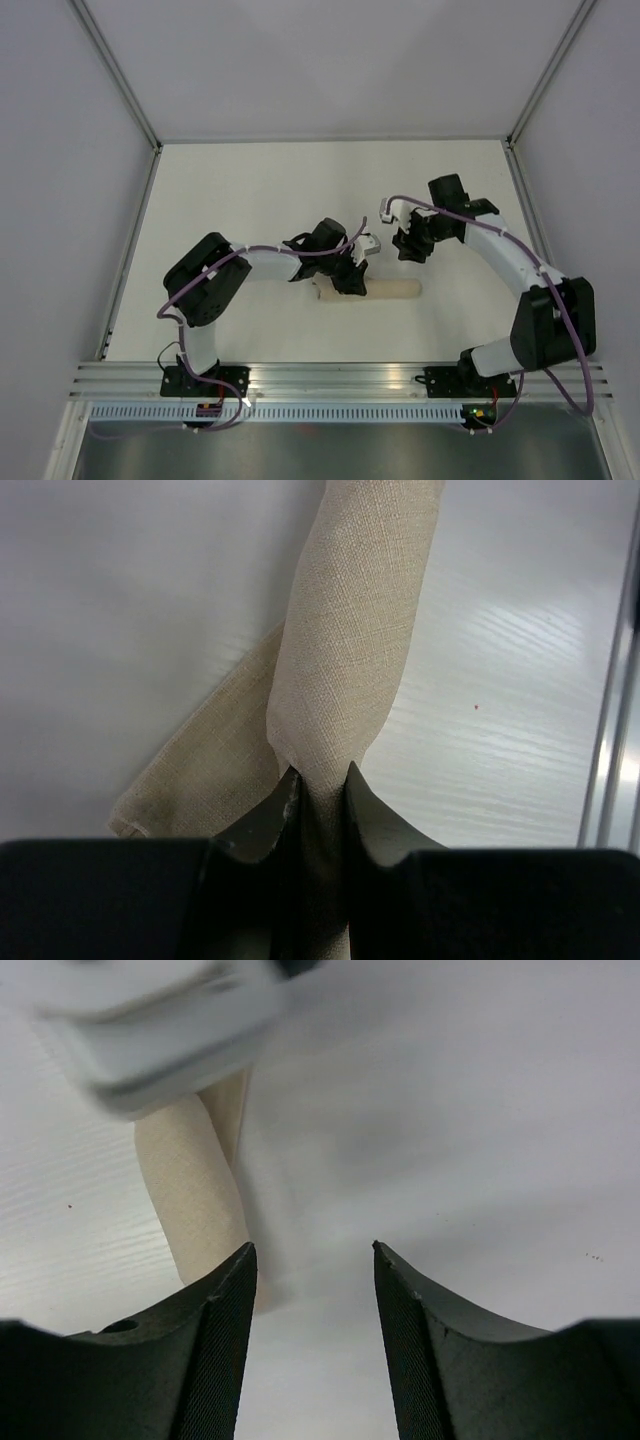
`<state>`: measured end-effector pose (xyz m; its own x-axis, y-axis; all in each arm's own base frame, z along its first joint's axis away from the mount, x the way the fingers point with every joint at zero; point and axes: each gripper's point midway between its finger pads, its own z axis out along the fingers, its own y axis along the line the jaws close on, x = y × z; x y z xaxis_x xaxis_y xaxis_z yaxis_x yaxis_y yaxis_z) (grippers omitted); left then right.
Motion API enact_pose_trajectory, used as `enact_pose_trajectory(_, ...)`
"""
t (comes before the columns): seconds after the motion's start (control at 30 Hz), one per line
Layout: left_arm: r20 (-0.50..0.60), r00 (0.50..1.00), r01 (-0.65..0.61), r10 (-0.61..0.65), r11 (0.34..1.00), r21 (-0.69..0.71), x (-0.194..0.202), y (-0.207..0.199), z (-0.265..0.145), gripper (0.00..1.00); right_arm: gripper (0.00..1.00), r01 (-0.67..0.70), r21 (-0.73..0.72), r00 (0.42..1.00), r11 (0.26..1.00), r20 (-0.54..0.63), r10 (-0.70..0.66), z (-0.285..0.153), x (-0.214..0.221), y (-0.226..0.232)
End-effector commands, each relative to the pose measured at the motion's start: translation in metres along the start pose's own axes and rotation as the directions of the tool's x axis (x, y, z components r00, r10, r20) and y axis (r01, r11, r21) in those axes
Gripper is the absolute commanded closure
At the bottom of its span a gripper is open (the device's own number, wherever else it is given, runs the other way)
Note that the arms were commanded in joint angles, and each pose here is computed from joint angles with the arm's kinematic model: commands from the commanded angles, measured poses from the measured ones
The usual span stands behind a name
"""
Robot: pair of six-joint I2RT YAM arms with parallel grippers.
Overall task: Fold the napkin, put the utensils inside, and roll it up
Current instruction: Roll the napkin at the center of the board.
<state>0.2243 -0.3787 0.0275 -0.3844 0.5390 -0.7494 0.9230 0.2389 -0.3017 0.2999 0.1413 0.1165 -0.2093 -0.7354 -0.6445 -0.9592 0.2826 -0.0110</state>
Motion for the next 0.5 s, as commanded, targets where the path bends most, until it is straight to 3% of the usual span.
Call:
enact_pose_trajectory(0.0,-0.085,0.981,0.185,-0.172,0.965,0.186,0.013,-0.02,0.003,0.93,0.43,0.158,0.177,0.985,0.971,0.04,-0.168,-0.008,-0.014,-0.005)
enact_pose_trajectory(0.17,-0.13,0.956,0.287,-0.263,0.932,0.223,0.018,-0.017,0.006,0.93,0.41,0.356,0.283,0.934,0.89,-0.076,-0.35,0.026,0.011,0.039)
enact_pose_trajectory(0.23,-0.143,0.949,0.307,-0.28,0.924,0.23,0.02,-0.016,0.006,0.93,0.4,0.399,0.278,0.915,0.874,-0.065,-0.398,0.037,0.013,0.057)
enact_pose_trajectory(0.47,-0.186,0.923,0.378,-0.338,0.888,0.262,0.024,-0.012,0.006,0.91,0.38,0.426,0.29,0.899,0.857,-0.029,-0.437,0.051,0.019,0.07)
